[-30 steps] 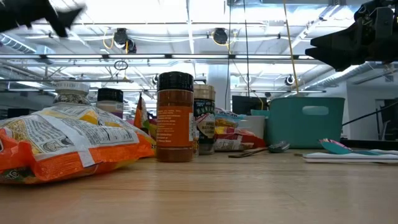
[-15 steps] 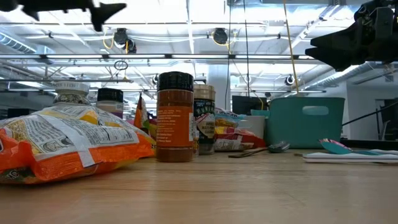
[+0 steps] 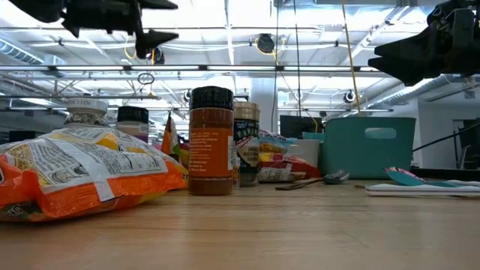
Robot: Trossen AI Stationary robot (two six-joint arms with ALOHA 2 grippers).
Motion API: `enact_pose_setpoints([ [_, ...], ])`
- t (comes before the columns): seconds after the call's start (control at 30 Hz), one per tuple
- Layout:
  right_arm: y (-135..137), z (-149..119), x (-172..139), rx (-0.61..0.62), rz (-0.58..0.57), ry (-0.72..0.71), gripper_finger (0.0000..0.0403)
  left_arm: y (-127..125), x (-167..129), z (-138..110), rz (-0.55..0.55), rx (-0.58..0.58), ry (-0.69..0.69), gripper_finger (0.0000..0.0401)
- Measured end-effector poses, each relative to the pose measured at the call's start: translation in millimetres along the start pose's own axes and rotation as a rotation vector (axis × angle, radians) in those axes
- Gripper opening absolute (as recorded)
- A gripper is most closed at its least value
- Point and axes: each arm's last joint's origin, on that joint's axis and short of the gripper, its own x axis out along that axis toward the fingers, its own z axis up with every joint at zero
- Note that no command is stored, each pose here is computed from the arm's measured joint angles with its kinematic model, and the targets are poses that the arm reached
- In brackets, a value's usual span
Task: Pick & Place Food Item
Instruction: Put the orange seasoning bag into the red bin
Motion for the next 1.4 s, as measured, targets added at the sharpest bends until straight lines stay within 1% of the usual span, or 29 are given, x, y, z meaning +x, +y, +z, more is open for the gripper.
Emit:
enact_pose_setpoints([
  [0.17, 0, 0, 0, 0.000, 0.000, 0.000, 0.0242, 14, 13, -13, 0.043, -0.060, 0.085, 0.0335],
  [0.27, 0, 0, 0, 0.000, 0.000, 0.000, 0.0242, 21, 19, -20, 0.057, -0.063, 0.118, 0.0335],
  [0.33, 0, 0, 0, 0.000, 0.000, 0.000, 0.0242, 24, 23, -24, 0.046, -0.078, 0.148, 0.0335],
  [0.37, 0, 0, 0, 0.000, 0.000, 0.000, 0.0242, 25, 25, -25, 0.014, -0.087, 0.161, 0.0335],
  [0.43, 0, 0, 0, 0.000, 0.000, 0.000, 0.0242, 22, 27, -24, -0.088, -0.090, 0.195, 0.0335],
  [0.5, 0, 0, 0, 0.000, 0.000, 0.000, 0.0242, 16, 27, -19, -0.196, -0.071, 0.232, 0.0335],
  [0.57, 0, 0, 0, 0.000, 0.000, 0.000, 0.0242, 4, 29, -13, -0.289, -0.031, 0.260, 0.0335],
  [0.67, 0, 0, 0, 0.000, 0.000, 0.000, 0.0242, -15, 30, -6, -0.364, 0.062, 0.318, 0.0335],
  [0.73, 0, 0, 0, 0.000, 0.000, 0.000, 0.0242, -28, 28, -2, -0.376, 0.140, 0.373, 0.0335],
  [0.8, 0, 0, 0, 0.000, 0.000, 0.000, 0.0242, -40, 23, 0, -0.333, 0.220, 0.449, 0.0335],
  [0.87, 0, 0, 0, 0.000, 0.000, 0.000, 0.0242, -48, 18, -1, -0.247, 0.277, 0.530, 0.0335],
  [0.93, 0, 0, 0, 0.000, 0.000, 0.000, 0.0242, -52, 16, -5, -0.149, 0.300, 0.598, 0.0335],
  [1.0, 0, 0, 0, 0.000, 0.000, 0.000, 0.0242, -54, 14, -11, -0.069, 0.291, 0.658, 0.0335],
  [1.1, 0, 0, 0, 0.000, 0.000, 0.000, 0.0242, -55, 9, -19, 0.000, 0.258, 0.751, 0.0335],
  [1.23, 0, 0, 0, 0.000, 0.000, 0.000, 0.0242, -55, 7, -29, 0.049, 0.171, 0.856, 0.0335],
  [1.3, 0, 0, 0, 0.000, 0.000, 0.000, 0.0242, -54, 10, -33, 0.064, 0.137, 0.877, 0.0335],
  [1.4, 0, 0, 0, 0.000, 0.000, 0.000, 0.0242, -55, 13, -35, 0.076, 0.125, 0.882, 0.0335],
])
